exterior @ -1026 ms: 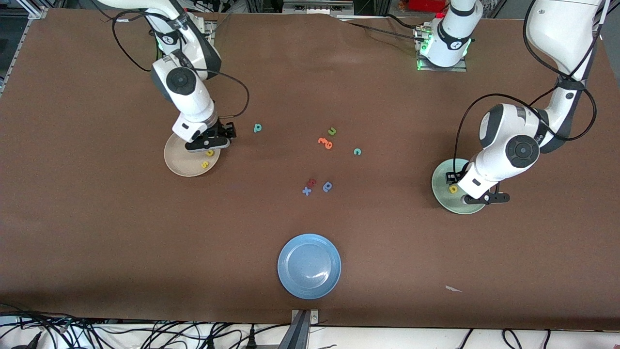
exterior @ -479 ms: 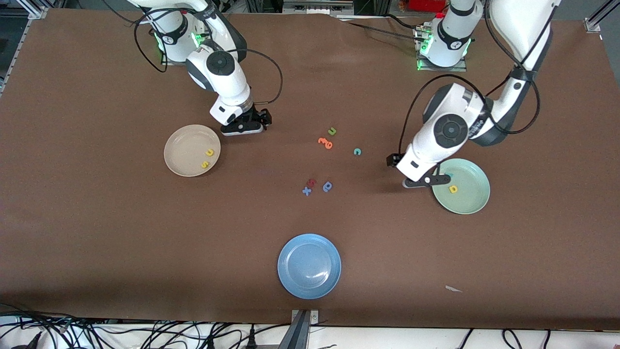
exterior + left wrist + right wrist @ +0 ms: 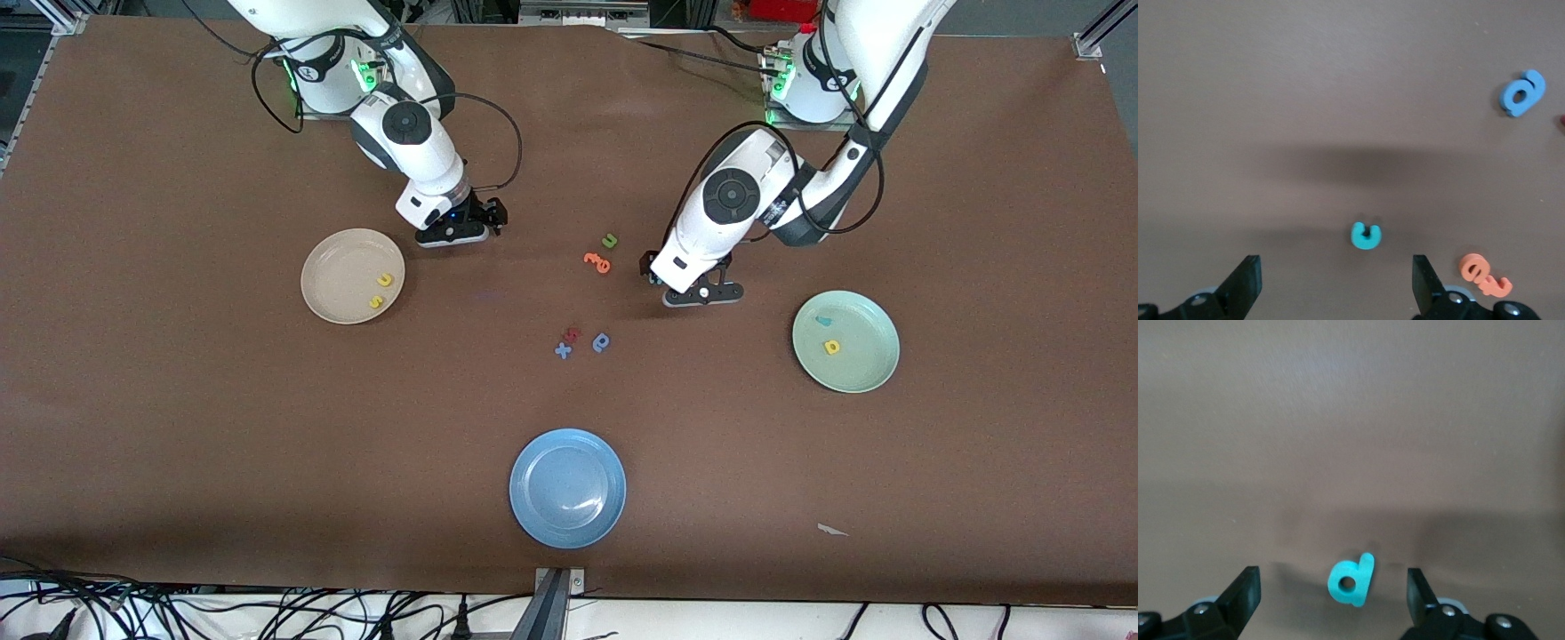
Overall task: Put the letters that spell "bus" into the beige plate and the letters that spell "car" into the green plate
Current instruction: 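Move the cyan d into the beige plate while the left gripper reaches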
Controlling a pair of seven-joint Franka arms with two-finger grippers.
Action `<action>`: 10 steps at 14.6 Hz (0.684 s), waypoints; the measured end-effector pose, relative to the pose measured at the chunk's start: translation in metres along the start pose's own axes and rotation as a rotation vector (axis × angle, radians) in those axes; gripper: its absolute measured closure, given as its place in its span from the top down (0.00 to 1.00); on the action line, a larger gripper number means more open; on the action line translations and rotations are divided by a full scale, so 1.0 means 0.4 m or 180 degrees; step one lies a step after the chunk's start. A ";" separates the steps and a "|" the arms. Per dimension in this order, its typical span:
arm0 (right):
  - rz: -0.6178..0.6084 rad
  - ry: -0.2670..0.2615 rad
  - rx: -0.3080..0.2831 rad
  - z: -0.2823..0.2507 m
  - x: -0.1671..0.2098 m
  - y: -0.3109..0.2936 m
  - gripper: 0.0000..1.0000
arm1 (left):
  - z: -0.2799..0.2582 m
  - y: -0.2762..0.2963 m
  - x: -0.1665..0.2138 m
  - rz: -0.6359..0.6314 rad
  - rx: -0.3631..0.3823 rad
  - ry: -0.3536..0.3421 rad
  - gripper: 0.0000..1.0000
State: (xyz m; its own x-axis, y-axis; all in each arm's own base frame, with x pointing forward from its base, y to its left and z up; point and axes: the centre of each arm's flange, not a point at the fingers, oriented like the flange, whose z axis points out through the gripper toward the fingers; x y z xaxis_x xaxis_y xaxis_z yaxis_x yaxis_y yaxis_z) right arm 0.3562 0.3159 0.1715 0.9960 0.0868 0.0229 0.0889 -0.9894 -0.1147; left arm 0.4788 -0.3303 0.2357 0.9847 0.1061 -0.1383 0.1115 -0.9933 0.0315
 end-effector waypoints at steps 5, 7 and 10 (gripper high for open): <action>0.0019 0.0010 0.0019 0.009 -0.015 0.019 0.62 | 0.088 0.010 -0.009 0.0239 0.0074 0.0022 0.97; 0.0020 0.0016 0.0025 0.010 -0.016 0.022 0.52 | 0.120 0.011 -0.011 0.0267 0.0066 -0.0009 0.96; -0.0024 0.0060 0.0043 0.003 -0.014 0.018 0.30 | 0.149 0.019 -0.023 0.0294 0.0073 -0.0071 0.91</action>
State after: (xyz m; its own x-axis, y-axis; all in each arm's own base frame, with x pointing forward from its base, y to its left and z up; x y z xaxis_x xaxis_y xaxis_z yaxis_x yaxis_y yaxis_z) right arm 0.3511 0.3083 0.1693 0.9948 0.0920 0.0425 0.0968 -0.9871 -0.1278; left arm 0.4624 -0.3416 0.1781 0.9873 0.0132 -0.1580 0.0170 -0.9996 0.0226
